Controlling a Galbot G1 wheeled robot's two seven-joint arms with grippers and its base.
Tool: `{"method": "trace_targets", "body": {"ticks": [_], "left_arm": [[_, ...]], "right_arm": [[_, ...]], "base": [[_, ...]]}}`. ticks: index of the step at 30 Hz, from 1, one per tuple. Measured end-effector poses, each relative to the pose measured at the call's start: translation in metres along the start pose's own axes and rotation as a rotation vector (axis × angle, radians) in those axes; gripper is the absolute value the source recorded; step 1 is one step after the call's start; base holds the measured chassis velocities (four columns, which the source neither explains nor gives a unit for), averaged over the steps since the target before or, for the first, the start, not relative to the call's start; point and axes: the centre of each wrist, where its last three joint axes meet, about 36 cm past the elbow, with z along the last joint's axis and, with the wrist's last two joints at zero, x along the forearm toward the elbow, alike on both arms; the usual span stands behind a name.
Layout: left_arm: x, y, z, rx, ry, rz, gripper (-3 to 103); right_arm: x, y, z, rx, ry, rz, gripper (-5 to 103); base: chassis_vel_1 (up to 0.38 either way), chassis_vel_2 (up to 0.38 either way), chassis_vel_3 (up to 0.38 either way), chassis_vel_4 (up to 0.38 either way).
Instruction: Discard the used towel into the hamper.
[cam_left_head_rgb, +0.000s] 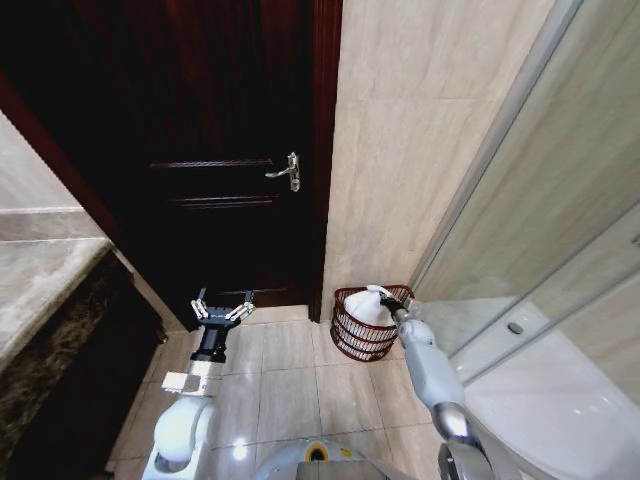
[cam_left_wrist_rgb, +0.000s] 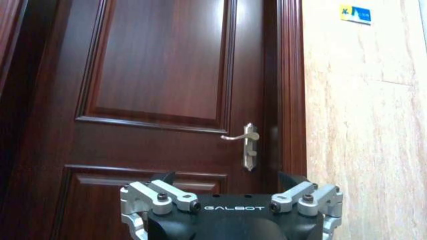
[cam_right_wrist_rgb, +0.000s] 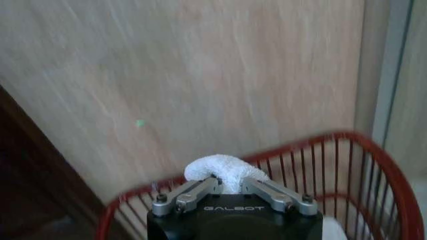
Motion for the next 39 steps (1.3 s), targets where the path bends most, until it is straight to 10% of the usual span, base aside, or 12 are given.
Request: {"method": "trace_targets", "body": {"ticks": [9, 12, 17, 21, 23, 26, 39], "left_arm": [[-0.001, 0.001, 0.001, -0.001, 0.001, -0.001, 100], [-0.003, 0.002, 0.001, -0.003, 0.0, -0.001, 100], [-0.003, 0.002, 0.003, -0.001, 0.004, -0.001, 100], [-0.004, 0.001, 0.004, 0.002, 0.004, 0.0, 100], [-0.004, 0.001, 0.004, -0.001, 0.003, 0.002, 100], [-0.005, 0.001, 0.004, 0.0, 0.002, 0.004, 100], [-0.003, 0.001, 0.003, -0.001, 0.006, 0.005, 100]], "right_arm": [[-0.001, 0.007, -0.022, -0.086, 0.122, -0.029, 1], [0.004, 0.012, -0.057, -0.256, 0.223, -0.075, 17], [0.007, 0.011, -0.076, -0.313, 0.271, -0.058, 33], [0.008, 0.009, -0.082, -0.262, 0.291, -0.004, 49], [0.009, 0.006, -0.074, -0.093, 0.25, 0.058, 60], [0.008, 0.005, -0.064, -0.018, 0.178, 0.048, 71], [0.028, 0.036, -0.106, 0.073, 0.09, 0.066, 100]], "base": [[0.0, 0.0, 0.0, 0.0], [0.0, 0.0, 0.0, 0.0], [0.0, 0.0, 0.0, 0.0], [0.0, 0.0, 0.0, 0.0], [0.0, 0.0, 0.0, 0.0], [0.0, 0.0, 0.0, 0.0], [0.0, 0.0, 0.0, 0.0]]}}
